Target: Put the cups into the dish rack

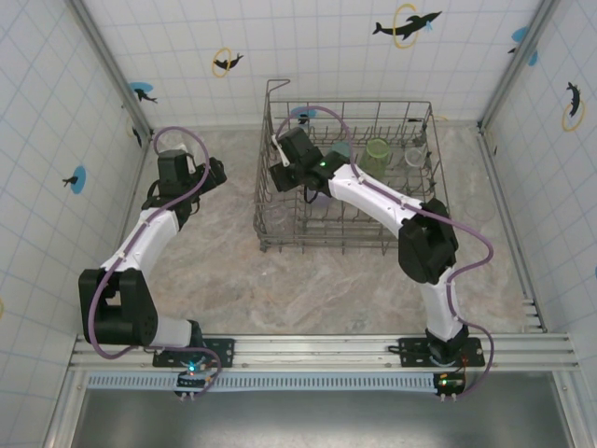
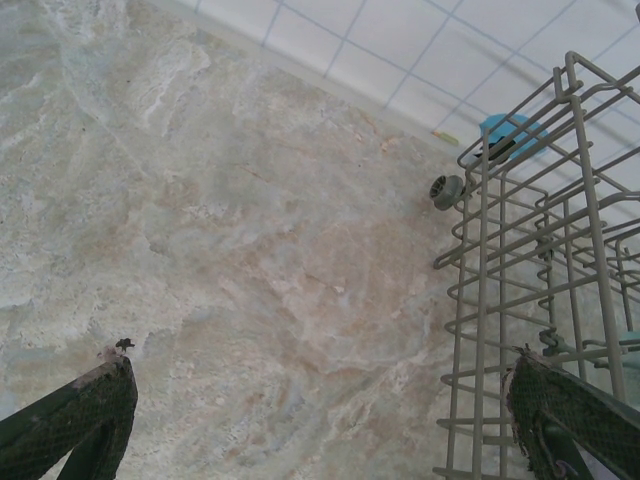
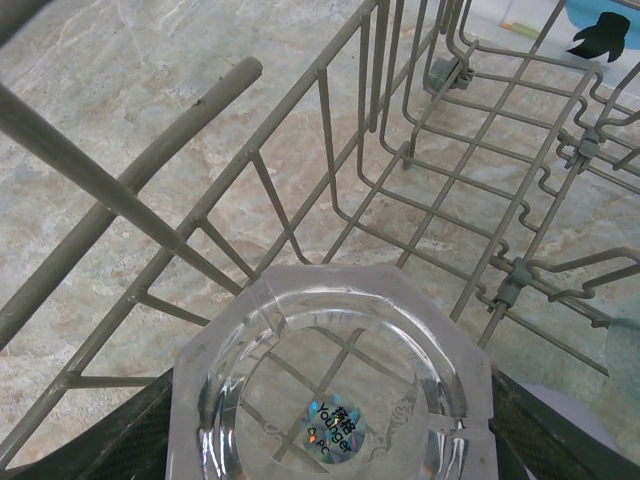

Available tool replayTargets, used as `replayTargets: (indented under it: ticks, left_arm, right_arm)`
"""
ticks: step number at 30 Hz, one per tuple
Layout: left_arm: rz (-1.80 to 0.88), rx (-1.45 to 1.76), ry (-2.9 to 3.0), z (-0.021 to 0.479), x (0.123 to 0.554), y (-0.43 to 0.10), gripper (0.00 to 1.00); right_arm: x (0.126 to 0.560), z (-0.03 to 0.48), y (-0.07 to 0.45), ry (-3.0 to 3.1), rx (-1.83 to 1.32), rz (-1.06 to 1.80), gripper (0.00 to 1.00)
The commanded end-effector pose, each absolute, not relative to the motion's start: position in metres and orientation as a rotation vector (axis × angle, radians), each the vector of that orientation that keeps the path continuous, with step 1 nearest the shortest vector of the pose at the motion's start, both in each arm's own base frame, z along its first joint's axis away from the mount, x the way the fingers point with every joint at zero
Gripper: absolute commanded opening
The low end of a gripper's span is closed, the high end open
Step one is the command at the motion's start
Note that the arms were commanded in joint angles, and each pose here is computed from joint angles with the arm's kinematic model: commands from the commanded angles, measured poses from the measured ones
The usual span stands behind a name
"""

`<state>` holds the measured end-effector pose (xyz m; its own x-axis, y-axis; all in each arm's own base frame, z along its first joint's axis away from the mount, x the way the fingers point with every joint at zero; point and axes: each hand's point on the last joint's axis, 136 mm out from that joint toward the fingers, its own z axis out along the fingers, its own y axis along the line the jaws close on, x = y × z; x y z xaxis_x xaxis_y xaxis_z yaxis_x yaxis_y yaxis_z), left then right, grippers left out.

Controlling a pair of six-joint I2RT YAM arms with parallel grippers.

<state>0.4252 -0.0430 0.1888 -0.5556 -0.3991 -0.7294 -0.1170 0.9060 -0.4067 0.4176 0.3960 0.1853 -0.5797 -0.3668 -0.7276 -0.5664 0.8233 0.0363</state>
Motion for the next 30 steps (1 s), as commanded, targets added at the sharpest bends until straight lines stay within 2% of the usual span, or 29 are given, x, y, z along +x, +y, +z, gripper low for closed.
replayTargets:
  ticks: [1,13,27,30]
  left_arm:
    - [-0.385,-0.362,2.159,0.188,0.424,-0.041,0.97]
    - [-0.402,-0.363,2.149,0.192,0.423,-0.043,0.97]
    - [-0.414,-0.356,2.141,0.197,0.422,-0.044,0.97]
    - [-0.409,-0.356,2.14,0.197,0.421,-0.044,0.97]
  right_arm:
    - [0.423,0.203,0.41,2.199,-0.661,0.388,0.42]
    - [0.422,0.182,0.414,2.24,-0.674,0.384,0.43]
    - [0.424,0.178,0.415,2.254,-0.685,0.377,0.85]
    - [0.423,0.185,0.417,2.244,-0.685,0.394,0.89]
